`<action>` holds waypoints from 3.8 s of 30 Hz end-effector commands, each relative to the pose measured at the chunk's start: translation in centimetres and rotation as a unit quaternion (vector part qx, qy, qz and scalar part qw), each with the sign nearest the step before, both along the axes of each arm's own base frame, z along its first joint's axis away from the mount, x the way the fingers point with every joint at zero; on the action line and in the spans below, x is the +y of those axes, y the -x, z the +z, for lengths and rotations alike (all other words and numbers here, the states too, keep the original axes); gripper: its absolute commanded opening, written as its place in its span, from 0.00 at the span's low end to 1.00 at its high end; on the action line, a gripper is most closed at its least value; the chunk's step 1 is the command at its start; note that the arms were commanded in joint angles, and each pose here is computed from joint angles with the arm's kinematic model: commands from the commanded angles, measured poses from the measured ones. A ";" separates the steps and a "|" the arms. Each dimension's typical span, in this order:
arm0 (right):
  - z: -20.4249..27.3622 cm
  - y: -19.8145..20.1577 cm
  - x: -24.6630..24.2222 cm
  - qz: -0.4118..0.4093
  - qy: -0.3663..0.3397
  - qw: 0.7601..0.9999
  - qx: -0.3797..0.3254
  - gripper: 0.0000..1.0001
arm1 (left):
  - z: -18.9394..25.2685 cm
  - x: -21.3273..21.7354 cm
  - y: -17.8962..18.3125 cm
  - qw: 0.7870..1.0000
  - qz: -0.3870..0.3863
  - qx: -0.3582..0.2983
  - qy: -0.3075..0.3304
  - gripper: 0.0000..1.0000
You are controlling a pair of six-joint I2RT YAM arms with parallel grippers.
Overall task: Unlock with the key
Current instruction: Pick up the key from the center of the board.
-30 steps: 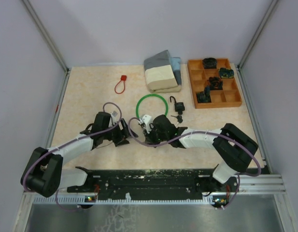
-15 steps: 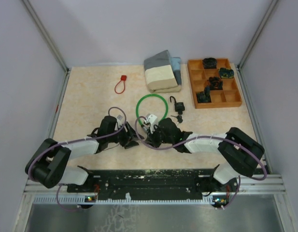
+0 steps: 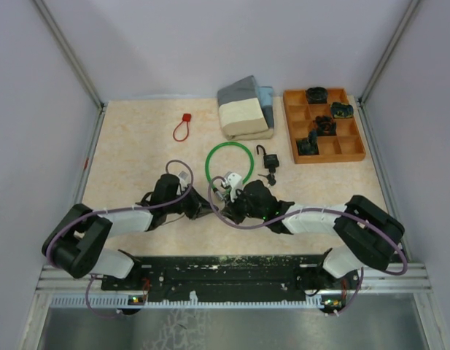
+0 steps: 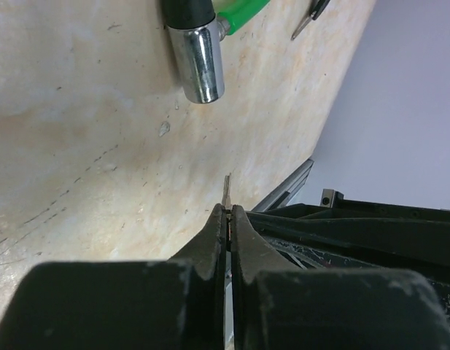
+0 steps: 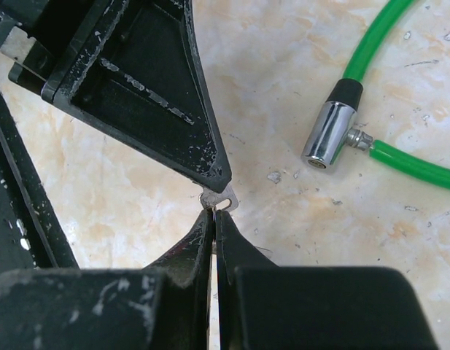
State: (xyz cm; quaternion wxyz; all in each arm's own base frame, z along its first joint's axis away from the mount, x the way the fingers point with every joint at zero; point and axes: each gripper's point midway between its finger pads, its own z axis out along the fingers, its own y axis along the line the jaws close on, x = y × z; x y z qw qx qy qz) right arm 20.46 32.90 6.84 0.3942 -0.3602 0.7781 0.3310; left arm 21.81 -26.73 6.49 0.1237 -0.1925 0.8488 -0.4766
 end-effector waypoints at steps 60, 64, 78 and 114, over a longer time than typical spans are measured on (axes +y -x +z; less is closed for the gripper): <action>9.7 -3.2 -0.6 0.005 -0.046 0.874 -0.484 0.29 | 10.9 -2.7 -2.4 0.972 -0.022 -0.183 -0.148 0.00; 9.9 -3.2 -0.8 -0.004 -0.053 0.872 -0.487 0.23 | 10.7 -3.1 -2.2 0.974 -0.027 -0.177 -0.137 0.02; 9.3 -2.4 -0.9 0.006 -0.076 0.890 -0.450 0.00 | 12.1 -1.8 -2.4 0.968 -0.002 -0.212 -0.137 0.32; 18.3 2.5 -3.3 0.230 -0.346 0.905 -0.088 0.00 | 19.4 -3.4 1.2 0.849 -0.121 -0.514 0.024 0.51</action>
